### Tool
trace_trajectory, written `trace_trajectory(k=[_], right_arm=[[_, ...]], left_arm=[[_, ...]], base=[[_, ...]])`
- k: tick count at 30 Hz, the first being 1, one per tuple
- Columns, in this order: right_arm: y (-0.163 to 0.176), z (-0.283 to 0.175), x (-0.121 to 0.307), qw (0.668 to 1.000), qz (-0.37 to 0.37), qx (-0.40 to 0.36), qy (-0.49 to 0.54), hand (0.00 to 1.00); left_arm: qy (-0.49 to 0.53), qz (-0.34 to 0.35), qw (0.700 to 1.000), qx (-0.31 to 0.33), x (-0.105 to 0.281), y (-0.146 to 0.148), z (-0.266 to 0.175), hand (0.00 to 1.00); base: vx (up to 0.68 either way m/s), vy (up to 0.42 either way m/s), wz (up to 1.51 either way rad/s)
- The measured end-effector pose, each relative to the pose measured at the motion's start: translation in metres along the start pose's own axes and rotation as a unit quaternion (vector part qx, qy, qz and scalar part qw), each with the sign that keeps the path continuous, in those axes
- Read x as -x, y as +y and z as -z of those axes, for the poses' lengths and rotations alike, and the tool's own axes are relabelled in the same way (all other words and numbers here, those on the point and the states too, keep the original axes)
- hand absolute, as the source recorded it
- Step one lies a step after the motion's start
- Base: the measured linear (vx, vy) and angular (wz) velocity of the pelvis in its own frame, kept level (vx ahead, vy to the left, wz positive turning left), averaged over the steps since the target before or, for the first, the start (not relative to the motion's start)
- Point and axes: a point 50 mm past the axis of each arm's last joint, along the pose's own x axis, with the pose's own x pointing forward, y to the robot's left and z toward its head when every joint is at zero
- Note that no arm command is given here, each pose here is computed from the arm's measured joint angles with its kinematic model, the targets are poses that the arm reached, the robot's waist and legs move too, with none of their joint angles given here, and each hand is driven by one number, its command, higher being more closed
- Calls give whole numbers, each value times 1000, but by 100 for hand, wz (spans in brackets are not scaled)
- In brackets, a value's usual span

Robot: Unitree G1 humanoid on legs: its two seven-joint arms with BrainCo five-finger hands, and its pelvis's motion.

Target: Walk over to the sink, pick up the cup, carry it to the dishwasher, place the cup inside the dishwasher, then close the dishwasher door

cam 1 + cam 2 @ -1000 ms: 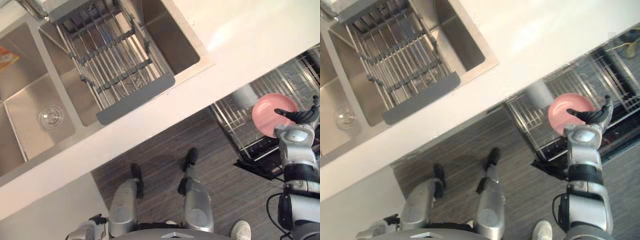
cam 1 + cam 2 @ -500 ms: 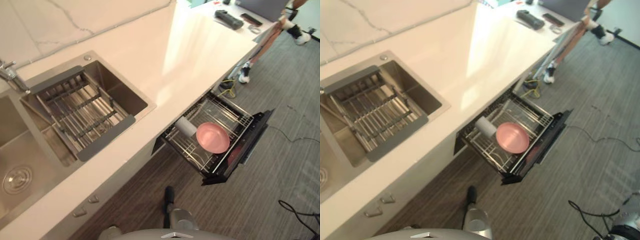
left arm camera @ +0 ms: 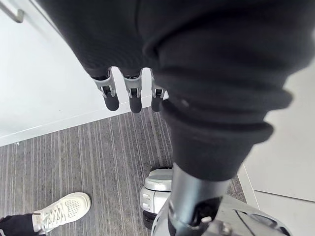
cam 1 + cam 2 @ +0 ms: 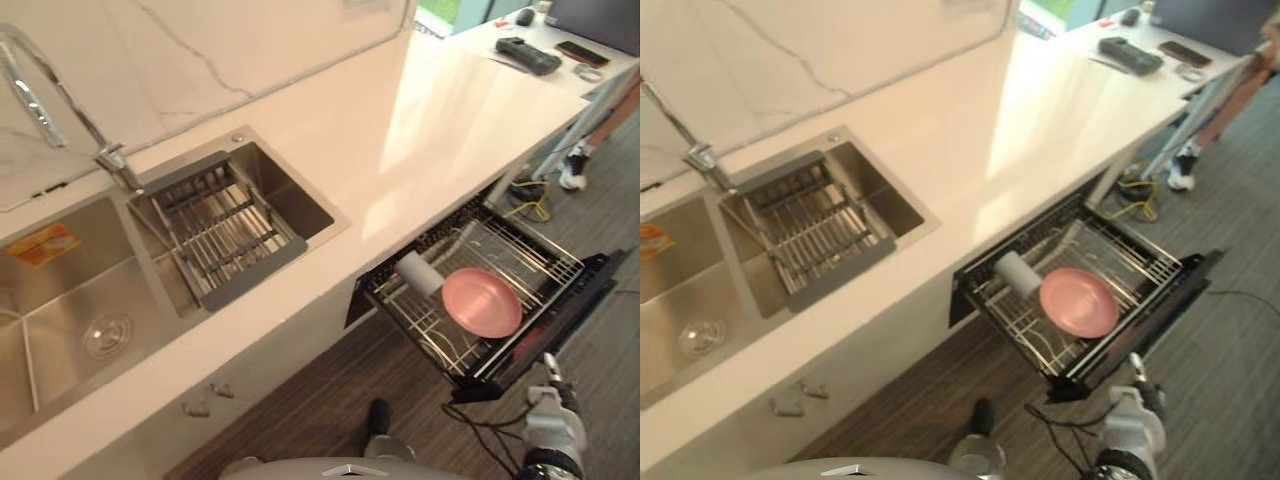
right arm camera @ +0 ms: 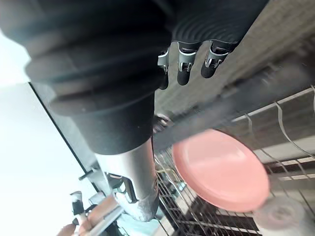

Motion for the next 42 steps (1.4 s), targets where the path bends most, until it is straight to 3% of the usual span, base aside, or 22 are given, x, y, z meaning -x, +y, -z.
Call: trace_trajectory(k=[10, 14, 26, 42], right_arm=[[9, 9, 1, 999, -18, 35, 4, 0], [29, 7, -3, 997, -49, 66, 6, 0], [139, -12, -8, 953, -221, 204, -17, 0], [270, -53, 25, 912, -368, 164, -74, 0]], left_arm=[[-15, 11, 1000, 13, 0, -6, -2, 0], [-25, 11, 1000, 8, 0, -5, -6, 0], [-40, 28, 998, -28, 1, -14, -14, 0], [-88, 47, 994, -36, 6, -24, -40, 0]], base=[[-2, -2, 17], [-32, -21, 18], [-83, -35, 14], [-30, -12, 12]])
